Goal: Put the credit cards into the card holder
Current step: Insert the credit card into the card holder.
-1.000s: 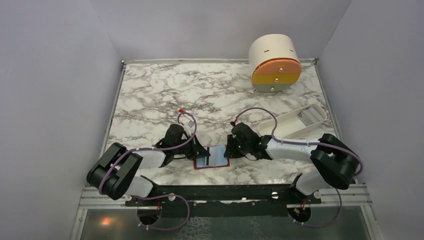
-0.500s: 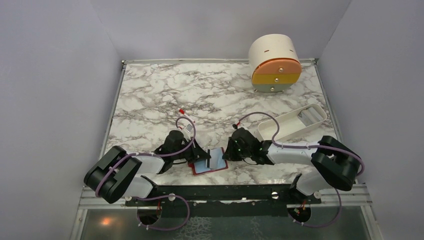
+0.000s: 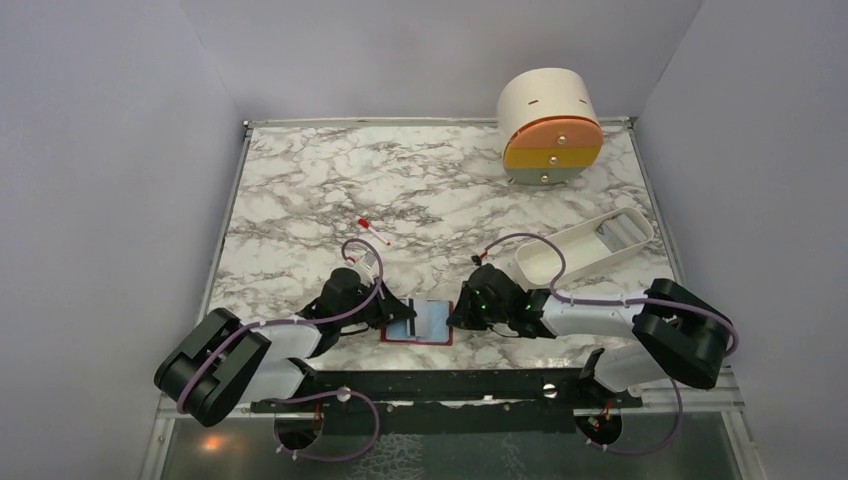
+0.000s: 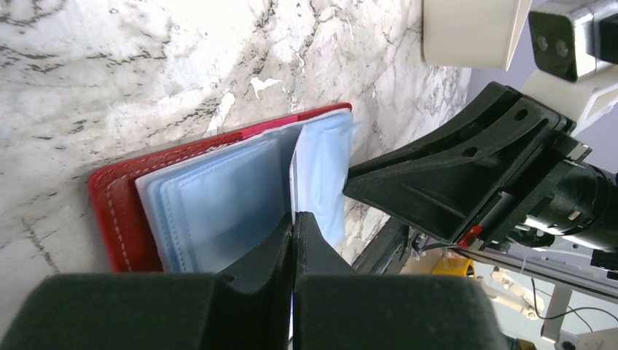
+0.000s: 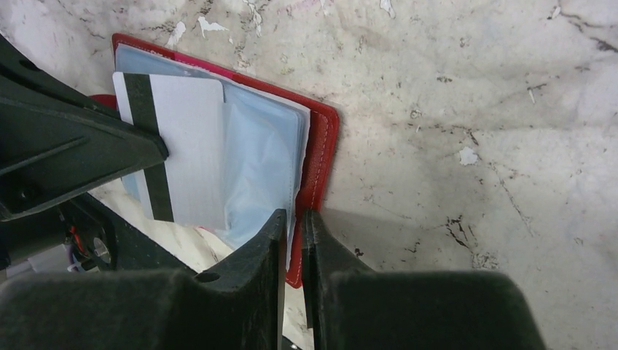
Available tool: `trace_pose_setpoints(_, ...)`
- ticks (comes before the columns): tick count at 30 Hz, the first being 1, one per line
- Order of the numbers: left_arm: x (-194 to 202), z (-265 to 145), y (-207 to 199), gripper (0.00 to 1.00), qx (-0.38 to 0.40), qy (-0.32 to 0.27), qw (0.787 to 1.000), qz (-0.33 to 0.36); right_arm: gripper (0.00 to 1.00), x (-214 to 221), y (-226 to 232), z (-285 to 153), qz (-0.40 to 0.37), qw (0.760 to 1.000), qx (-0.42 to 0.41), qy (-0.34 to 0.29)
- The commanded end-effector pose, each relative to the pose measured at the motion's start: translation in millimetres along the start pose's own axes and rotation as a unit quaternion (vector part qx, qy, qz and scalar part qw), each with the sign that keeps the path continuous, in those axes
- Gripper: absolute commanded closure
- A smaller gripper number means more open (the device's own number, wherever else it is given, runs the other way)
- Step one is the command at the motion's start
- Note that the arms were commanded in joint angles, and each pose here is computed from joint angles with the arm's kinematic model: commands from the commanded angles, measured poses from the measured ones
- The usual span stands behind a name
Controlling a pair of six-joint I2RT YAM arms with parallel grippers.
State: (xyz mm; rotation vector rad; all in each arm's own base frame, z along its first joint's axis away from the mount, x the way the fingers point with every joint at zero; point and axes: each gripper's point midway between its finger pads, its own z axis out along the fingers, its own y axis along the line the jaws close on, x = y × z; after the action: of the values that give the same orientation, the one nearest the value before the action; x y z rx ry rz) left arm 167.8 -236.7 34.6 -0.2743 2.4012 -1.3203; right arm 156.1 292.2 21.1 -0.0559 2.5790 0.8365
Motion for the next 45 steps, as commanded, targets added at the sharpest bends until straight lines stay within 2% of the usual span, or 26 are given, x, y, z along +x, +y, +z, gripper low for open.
trace_pose_setpoints(1,-5.6,-1.2,17.4,1.0,-0.033,-0.029,0.999,0.01,0.88,21.4,-18.7,-3.3,0.013,0.999,0.03,0.025)
trace_pose_setpoints(12,2.8,-4.0,17.0,1.0,-0.024,-0.012,0.999,0.021,0.87,25.5,-14.6,-3.9,0.061,0.998,0.016,0.018)
trace_pose_setpoints(25,20.1,-5.7,10.9,1.0,0.005,0.043,0.997,0.062,0.87,17.2,-9.7,-2.0,0.051,0.998,0.023,0.01)
trace_pose_setpoints(34,14.8,-1.6,8.2,1.0,0.006,0.038,0.995,0.09,0.87,19.5,-11.5,-1.9,0.055,0.998,0.023,0.012)
trace_pose_setpoints(45,19.2,-3.1,13.2,1.0,-0.01,0.064,0.991,0.116,0.86,3.7,-10.2,-6.9,0.007,0.999,0.051,-0.002)
